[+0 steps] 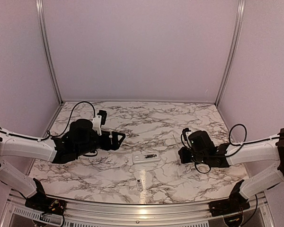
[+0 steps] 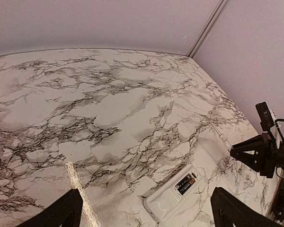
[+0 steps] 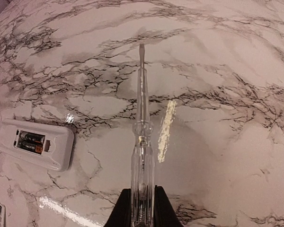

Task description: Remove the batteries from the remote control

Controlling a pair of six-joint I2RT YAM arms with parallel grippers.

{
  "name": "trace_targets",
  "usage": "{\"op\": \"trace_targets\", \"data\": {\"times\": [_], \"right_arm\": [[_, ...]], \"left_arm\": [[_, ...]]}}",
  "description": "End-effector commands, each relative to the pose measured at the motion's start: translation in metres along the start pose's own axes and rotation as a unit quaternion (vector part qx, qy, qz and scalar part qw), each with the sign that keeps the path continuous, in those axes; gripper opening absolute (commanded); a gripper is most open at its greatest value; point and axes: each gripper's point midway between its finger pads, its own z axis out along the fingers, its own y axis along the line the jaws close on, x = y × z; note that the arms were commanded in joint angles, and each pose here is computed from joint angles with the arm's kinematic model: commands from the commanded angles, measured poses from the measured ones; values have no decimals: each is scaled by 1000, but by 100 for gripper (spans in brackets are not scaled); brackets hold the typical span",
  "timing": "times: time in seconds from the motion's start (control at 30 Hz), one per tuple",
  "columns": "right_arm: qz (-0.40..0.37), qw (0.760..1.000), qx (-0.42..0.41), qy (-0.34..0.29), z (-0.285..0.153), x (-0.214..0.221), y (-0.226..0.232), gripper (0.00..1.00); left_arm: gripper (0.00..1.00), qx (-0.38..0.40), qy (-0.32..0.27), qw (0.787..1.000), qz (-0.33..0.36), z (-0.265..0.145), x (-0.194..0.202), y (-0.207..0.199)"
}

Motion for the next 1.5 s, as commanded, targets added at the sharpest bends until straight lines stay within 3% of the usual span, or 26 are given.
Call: {"op": "trace_targets", "data": {"times": [0.0, 0.3, 0.57, 0.7, 0.93, 1.47], "right_arm": [[-32, 996, -73, -39, -13, -21, 41, 0], [-78, 974, -195, -89, -49, -34, 92, 0], [-119, 938, -309, -108, -83, -26, 126, 0], [-167, 917, -343, -113, -100, -14, 151, 0], [-199, 906, -354, -121, -110, -10, 164, 0], [-242, 891, -367, -111, -113, -5, 188, 0]], "left_arm": [[99, 3, -18, 1000, -3, -7, -7, -1], [93, 41, -25, 999, -13, -13, -11, -14], [82, 164, -11, 986, -11, -26, -8, -55], [74, 243, 8, 970, -19, -32, -4, -82], [66, 349, 49, 935, -37, -42, 5, -116], [47, 375, 117, 917, -64, -20, 28, -127]]}}
